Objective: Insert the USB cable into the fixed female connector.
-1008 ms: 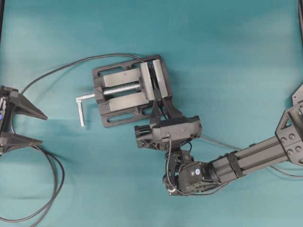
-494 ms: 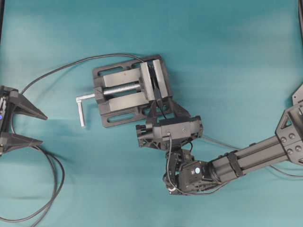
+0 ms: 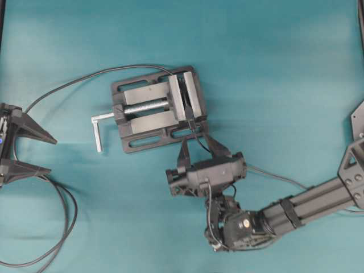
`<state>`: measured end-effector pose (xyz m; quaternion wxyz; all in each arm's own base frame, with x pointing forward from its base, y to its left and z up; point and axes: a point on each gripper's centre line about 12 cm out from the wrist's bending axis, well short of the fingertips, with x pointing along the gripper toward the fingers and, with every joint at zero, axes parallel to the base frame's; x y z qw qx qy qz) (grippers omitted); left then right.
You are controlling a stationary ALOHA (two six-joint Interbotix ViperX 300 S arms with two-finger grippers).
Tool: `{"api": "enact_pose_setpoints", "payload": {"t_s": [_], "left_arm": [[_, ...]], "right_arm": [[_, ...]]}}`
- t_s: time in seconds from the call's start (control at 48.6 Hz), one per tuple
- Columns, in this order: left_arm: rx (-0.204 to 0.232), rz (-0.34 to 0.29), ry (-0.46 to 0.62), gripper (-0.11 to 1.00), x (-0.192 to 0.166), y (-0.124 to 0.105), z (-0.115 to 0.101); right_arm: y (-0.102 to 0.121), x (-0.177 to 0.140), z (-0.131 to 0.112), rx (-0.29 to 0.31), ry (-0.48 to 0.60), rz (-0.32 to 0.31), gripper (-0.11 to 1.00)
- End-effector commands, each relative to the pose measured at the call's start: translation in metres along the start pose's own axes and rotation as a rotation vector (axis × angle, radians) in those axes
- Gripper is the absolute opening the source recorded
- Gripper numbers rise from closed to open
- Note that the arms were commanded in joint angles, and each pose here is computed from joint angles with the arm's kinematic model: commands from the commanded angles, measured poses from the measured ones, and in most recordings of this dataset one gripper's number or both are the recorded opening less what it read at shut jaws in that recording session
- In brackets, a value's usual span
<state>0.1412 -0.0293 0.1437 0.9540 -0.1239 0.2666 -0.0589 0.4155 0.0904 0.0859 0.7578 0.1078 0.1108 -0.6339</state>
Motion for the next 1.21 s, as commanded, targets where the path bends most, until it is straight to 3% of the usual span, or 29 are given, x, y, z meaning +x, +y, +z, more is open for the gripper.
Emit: {"api": "enact_pose_setpoints", "payload": {"t_s": [0.0,0.37,0.658,0.926,1.193], "left_arm": [[-0.005,-0.002,-0.009,0.99,0.001,-0.002,0.005],[-0.001,-0.002,-0.007,0.99,0.000,-0.002,0.007],[-0.003,-0.005,-0.006,0.99,0.000,-0.003,0.007],[-0.003,-0.004,-0.003,0.99,0.000,-0.003,0.006],[-0.003,-0.005,-0.006,0.99,0.000,-0.003,0.007]], "right_arm": [[0.002,-0.006,0.018,0.042,0.012,0.008,0.65],[-0.006,-0.010,0.014,0.014,0.014,0.029,0.65],[-0.035,-0.017,0.017,-0.039,0.100,0.138,0.65],[-0.055,-0.009,0.016,-0.093,0.117,0.181,0.65],[-0.075,-0.004,0.027,-0.106,0.153,0.259,0.65]]}}
